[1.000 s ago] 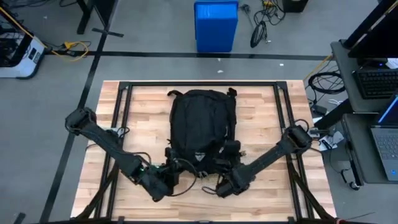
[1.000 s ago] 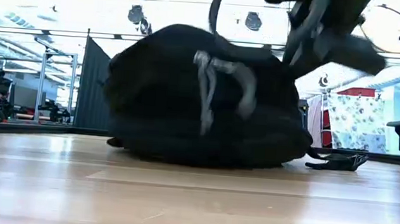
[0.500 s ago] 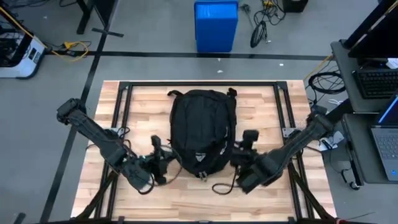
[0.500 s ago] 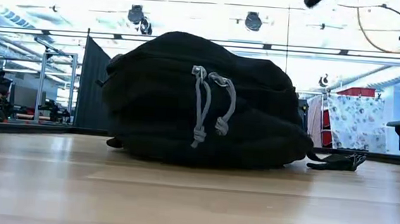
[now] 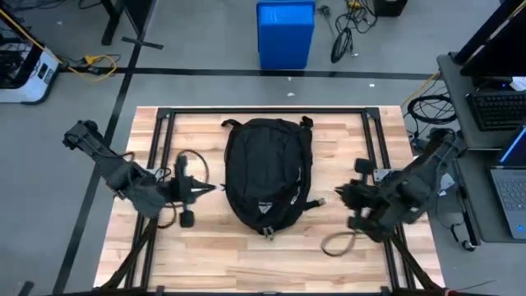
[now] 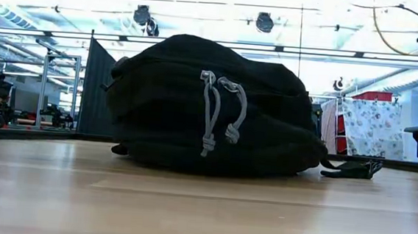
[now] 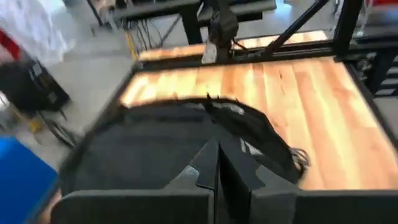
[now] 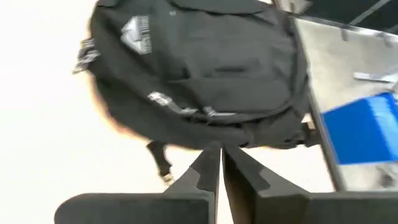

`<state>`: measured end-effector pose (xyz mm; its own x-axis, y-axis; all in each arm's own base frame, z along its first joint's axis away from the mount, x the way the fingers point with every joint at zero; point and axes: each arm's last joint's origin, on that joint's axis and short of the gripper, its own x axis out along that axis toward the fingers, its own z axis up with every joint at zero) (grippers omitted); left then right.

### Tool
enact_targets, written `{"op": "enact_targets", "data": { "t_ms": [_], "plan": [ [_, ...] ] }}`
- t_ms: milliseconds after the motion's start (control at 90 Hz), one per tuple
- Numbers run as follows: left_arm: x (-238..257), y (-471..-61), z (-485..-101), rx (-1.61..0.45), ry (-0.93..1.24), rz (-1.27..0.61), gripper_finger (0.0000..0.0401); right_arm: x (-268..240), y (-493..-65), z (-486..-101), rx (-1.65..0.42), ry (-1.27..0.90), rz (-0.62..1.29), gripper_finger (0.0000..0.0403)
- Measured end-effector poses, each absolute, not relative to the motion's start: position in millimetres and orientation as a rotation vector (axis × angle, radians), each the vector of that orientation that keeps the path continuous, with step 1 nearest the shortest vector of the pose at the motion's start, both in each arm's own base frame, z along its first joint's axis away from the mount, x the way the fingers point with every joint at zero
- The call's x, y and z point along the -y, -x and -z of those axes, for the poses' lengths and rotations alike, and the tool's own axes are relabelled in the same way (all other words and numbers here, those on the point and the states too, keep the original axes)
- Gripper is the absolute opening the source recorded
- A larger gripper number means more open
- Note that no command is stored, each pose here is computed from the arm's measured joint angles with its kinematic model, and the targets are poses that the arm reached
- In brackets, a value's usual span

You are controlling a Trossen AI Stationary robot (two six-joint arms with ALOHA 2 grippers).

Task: Unpack backpack
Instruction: Return to Home Position

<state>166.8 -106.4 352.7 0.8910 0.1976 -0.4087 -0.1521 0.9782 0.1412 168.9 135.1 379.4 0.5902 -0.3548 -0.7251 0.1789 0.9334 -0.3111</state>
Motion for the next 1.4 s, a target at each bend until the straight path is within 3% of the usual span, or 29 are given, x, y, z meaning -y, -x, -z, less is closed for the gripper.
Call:
{"op": "enact_targets", "data": {
  "t_ms": [156, 433, 767, 1056, 1400],
  "plan": [
    [111, -158, -322, -0.451, -0.019, -0.230, 0.0000, -142, -137, -354, -0.838, 0.173, 0.296, 0.0000],
    [119, -162, -249, -0.409, 0.010, -0.225, 0.0000, -146, -114, -275, -0.691, 0.093, 0.313, 0.0000],
    [118, -163, -220, -0.279, 0.039, -0.184, 0.0000, -128, -105, -203, -0.485, 0.008, 0.356, 0.0000],
    [110, -164, -205, -0.194, 0.022, -0.138, 0.0000, -117, -111, -182, -0.395, -0.031, 0.280, 0.0000],
    [97, -173, -202, -0.158, 0.022, -0.073, 0.0000, -85, -139, -188, -0.337, -0.006, 0.118, 0.0000]
  ]
}}
